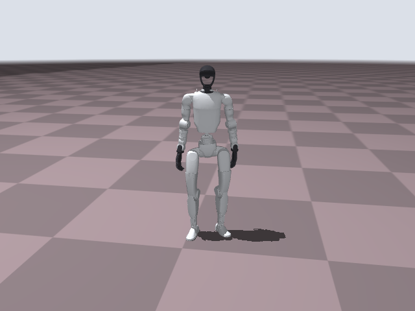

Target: Kungfu

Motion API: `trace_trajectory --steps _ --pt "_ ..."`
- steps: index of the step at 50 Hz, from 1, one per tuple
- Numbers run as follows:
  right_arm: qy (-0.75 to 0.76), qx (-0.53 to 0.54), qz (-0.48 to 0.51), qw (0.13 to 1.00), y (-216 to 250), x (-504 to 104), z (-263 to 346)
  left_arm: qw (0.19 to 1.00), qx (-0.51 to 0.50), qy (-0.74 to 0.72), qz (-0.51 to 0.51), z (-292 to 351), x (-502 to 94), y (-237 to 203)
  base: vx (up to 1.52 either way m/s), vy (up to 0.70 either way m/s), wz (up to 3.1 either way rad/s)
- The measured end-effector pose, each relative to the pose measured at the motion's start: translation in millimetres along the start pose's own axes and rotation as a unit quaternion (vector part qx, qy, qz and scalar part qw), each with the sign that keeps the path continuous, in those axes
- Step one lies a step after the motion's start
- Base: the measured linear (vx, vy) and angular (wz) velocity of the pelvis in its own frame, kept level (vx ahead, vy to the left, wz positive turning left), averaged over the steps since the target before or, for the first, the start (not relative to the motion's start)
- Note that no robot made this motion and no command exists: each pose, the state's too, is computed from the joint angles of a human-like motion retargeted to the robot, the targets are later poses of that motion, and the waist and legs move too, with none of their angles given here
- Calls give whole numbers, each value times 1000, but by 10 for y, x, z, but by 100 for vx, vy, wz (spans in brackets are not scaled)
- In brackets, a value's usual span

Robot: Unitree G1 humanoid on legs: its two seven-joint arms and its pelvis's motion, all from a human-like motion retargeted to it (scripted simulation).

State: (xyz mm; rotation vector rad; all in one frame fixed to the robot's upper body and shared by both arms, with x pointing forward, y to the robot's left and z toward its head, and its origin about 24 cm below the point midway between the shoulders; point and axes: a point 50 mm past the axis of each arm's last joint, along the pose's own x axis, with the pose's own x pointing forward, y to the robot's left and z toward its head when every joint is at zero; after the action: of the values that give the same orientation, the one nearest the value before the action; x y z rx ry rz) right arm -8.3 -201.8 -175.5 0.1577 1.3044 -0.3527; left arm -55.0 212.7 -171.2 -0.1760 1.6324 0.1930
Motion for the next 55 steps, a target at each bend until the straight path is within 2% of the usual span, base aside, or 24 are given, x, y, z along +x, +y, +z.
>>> trace_trajectory --steps 13,20,28,32,38,42,45,47,49,55 --pt "-57 9 55 997 142 55 308 976 -71 -181 -95 958 -40 -379 -6 -3 16" --pt "-101 148 59 982 105 73 504 937 -193 -245 -157 1217 -115 -429 -6 5 6" --pt "-181 341 64 920 -18 74 829 824 -430 -301 -216 1334 -175 -336 -7 23 -18" --pt "-228 471 53 851 -152 50 882 713 -566 -341 -235 1430 -225 -247 -10 20 -14" --pt "-305 652 11 694 -466 -12 826 487 -737 -395 -252 1473 -289 -68 -13 21 -1" --pt "-317 789 -62 522 -579 -47 498 343 -814 -419 -212 1430 -312 140 -5 8 71" --pt "-297 871 -133 367 -568 -89 111 263 -853 -414 -178 1463 -341 286 -4 -5 114" --pt "-273 899 -173 296 -527 -130 -128 231 -868 -408 -166 1493 -362 360 -3 -6 70" --pt "-251 909 -202 262 -491 -172 -304 221 -872 -407 -162 1518 -381 407 -4 -2 31" --pt "-233 903 -206 296 -455 -208 -425 259 -852 -428 -153 1455 -395 495 2 -1 -20"
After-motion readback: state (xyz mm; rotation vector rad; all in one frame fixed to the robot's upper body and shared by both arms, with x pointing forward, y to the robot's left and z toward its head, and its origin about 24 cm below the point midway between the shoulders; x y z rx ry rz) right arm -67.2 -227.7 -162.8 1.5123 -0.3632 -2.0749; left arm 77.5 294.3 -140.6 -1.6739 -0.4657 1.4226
